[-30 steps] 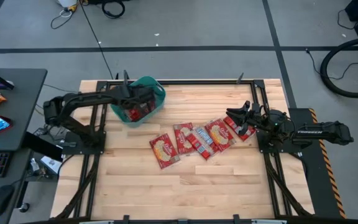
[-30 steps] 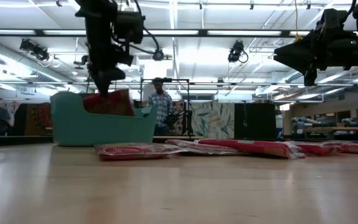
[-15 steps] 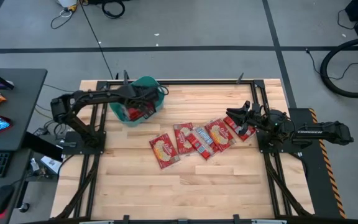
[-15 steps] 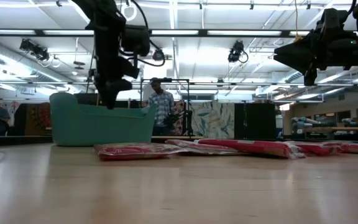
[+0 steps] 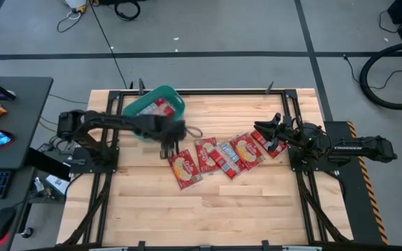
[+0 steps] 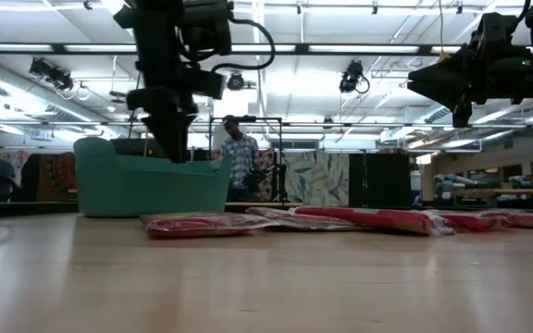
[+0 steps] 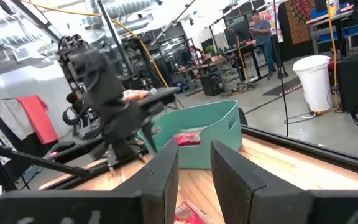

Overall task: Sort popcorn bags into baskets
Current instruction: Put the popcorn bag into the green bin

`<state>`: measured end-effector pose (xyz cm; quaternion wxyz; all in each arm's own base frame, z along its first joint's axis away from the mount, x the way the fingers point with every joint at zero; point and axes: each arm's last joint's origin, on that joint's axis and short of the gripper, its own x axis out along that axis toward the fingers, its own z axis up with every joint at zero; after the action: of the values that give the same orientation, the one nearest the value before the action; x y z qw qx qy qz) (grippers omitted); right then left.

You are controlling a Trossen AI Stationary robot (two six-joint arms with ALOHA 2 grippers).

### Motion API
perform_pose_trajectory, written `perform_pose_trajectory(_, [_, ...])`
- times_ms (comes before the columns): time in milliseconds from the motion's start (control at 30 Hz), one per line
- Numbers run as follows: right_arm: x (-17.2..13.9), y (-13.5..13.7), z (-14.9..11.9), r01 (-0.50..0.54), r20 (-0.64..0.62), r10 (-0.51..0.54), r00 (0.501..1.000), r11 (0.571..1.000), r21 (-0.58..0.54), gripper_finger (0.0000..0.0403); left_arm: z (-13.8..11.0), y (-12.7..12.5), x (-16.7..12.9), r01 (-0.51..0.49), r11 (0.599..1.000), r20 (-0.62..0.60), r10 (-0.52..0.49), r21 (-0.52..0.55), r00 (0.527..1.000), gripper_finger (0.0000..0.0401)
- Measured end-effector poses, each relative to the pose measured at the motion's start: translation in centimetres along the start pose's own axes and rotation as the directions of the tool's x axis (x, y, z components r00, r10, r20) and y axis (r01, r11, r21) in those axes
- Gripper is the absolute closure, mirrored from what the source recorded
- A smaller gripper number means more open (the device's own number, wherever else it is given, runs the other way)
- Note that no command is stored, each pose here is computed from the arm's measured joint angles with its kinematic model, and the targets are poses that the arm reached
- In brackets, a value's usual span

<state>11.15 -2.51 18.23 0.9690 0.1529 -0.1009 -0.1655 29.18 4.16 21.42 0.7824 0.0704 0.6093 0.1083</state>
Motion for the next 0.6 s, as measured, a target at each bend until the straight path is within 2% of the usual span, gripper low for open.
perform_pose_trajectory(100, [0.0,0.0,0.0,0.000,0.000,0.000,1.000,1.000,0.000,0.0305,0.0,-2.4,0.6,0.018,0.997,0.029,-0.020,0.069,0.999,0.0241])
perform_pose_trajectory(200, [0.0,0.0,0.0,0.000,0.000,0.000,1.000,1.000,0.000,0.0305,-0.2,-4.9,1.1,0.033,0.981,0.038,-0.041,0.192,0.998,0.0241])
perform_pose_trajectory(300, [0.0,0.0,0.0,0.002,0.001,-0.002,1.000,1.000,0.000,0.0305,-0.2,-7.3,1.5,0.027,0.941,0.034,-0.040,0.337,0.999,0.0241])
perform_pose_trajectory(400, [0.0,0.0,0.0,0.002,0.001,-0.002,1.000,1.000,0.000,0.0305,-0.2,-9.5,2.0,-0.005,0.899,0.043,-0.015,0.439,0.999,0.0241])
perform_pose_trajectory(600, [0.0,0.0,0.0,0.001,0.001,-0.001,1.000,1.000,0.000,0.0305,-0.7,-13.1,2.9,-0.084,0.834,0.070,0.054,0.546,0.996,0.0220])
